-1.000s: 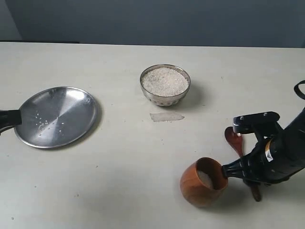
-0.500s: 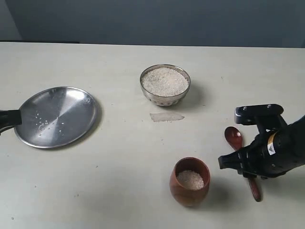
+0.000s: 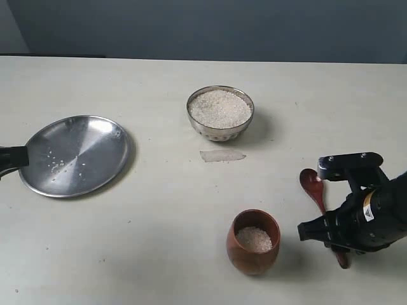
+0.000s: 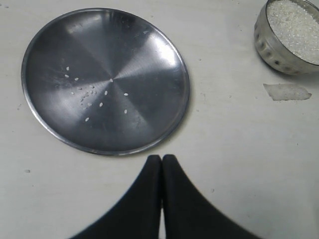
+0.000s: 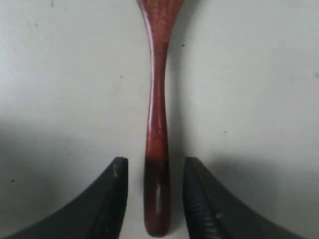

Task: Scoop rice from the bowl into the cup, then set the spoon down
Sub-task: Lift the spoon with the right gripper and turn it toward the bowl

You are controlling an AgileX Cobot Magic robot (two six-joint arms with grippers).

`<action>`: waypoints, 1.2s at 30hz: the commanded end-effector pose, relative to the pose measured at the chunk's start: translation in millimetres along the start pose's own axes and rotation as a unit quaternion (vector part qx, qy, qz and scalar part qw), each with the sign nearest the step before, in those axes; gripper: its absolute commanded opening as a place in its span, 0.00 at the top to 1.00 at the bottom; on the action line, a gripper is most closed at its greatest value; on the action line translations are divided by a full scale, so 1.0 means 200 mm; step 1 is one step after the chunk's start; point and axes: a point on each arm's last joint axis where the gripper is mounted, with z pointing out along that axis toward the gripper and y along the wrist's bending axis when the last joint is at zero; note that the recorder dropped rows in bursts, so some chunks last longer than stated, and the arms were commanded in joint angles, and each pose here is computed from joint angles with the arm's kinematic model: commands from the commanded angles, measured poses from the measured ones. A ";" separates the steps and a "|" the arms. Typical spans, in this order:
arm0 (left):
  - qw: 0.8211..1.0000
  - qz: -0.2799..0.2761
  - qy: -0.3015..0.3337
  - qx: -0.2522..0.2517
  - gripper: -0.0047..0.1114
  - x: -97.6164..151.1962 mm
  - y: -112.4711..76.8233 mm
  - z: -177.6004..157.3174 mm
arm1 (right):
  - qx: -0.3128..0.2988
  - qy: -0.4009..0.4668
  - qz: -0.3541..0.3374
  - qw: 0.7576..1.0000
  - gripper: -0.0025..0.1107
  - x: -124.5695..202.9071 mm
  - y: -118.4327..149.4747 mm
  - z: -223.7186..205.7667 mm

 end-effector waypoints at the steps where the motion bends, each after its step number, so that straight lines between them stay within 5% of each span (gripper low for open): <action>1: 1.000 0.005 0.001 0.001 0.96 0.00 0.00 0.00 | -0.012 -0.019 0.000 1.000 0.66 0.02 0.00 0.00; 16: 1.000 0.005 0.001 0.001 0.96 0.00 0.00 0.00 | -0.026 -0.038 -0.013 0.999 0.67 0.08 -0.01 0.03; 21: 1.000 0.005 0.001 0.001 0.96 0.00 0.00 0.00 | -0.024 -0.037 -0.017 0.999 0.98 0.08 -0.01 0.03; 31: 1.000 0.005 0.001 0.001 0.96 0.00 0.00 0.00 | -0.028 -0.081 -0.014 0.996 0.98 -0.03 -0.03 0.00; 36: 1.000 0.005 0.001 0.001 0.96 0.00 0.00 0.00 | -0.002 -0.105 -0.082 0.991 0.98 -0.14 -0.03 -0.04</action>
